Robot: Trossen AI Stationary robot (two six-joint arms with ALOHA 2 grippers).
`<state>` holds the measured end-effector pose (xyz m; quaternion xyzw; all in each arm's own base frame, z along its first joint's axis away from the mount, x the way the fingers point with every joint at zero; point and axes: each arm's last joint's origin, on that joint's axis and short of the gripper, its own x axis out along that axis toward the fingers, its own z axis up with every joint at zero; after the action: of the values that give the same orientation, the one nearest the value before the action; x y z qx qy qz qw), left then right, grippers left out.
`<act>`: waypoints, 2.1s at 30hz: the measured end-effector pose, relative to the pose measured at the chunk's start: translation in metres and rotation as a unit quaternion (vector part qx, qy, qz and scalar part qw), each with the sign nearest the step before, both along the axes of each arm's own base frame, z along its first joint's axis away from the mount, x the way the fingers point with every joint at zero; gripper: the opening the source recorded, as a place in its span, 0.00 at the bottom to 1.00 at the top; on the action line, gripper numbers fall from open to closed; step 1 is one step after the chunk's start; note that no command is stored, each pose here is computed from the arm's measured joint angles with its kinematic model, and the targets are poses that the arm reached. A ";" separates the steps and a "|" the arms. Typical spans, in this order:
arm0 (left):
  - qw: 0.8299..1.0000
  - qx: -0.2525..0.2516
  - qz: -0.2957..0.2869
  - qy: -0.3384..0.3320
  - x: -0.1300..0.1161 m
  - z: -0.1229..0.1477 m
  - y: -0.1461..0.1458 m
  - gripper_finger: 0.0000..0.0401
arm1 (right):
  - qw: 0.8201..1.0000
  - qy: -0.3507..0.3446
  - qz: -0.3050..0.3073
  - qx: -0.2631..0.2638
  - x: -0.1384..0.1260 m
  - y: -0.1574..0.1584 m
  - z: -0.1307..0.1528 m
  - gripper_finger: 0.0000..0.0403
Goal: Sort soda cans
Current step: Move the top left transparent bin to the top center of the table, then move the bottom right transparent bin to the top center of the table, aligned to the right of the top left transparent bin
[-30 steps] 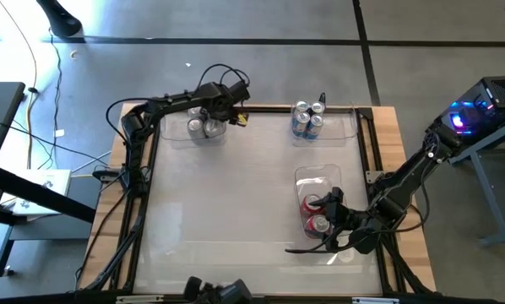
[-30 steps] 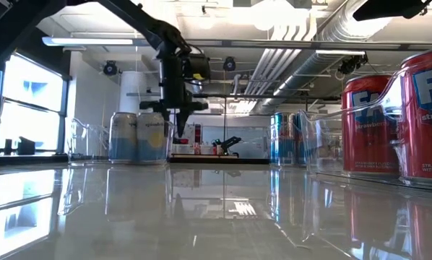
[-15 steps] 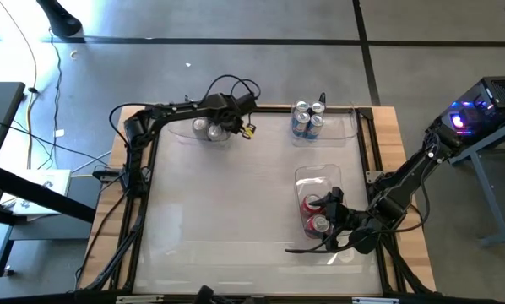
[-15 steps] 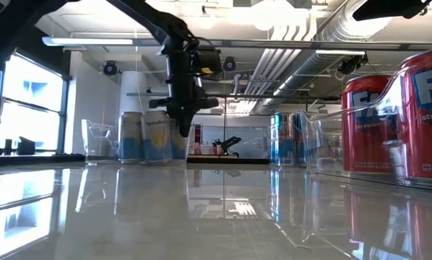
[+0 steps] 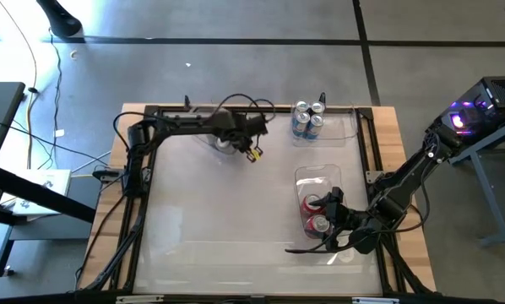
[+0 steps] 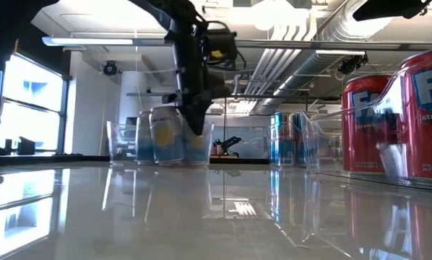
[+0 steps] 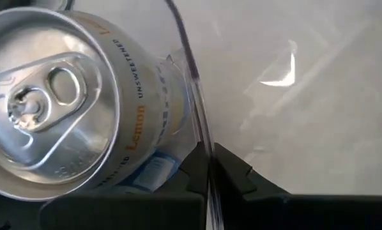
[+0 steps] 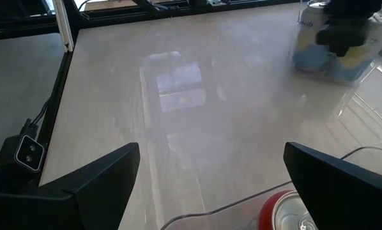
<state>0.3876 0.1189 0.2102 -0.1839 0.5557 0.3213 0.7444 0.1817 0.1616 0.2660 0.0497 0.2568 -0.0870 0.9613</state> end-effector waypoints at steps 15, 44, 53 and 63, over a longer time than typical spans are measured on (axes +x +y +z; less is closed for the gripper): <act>0.969 -0.047 -0.234 0.060 0.007 0.000 -0.092 0.00 | 1.000 0.000 0.001 0.003 0.000 0.000 0.000 0.95; 0.962 -0.050 -0.226 0.142 -0.071 -0.002 -0.120 0.00 | 0.999 0.008 0.005 0.031 0.000 0.001 0.000 0.95; 0.959 -0.042 -0.247 0.132 -0.082 -0.001 -0.122 0.00 | 1.000 0.002 0.002 0.025 0.000 0.001 0.000 0.95; 0.957 -0.036 -0.261 0.119 -0.079 -0.003 -0.126 0.22 | 0.999 0.026 0.041 0.002 0.003 -0.001 -0.001 0.95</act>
<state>0.3088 -0.0075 0.2073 -0.0197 0.6801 0.1154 0.7237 0.1850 0.1609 0.2653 0.0388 0.2834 -0.0482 0.9570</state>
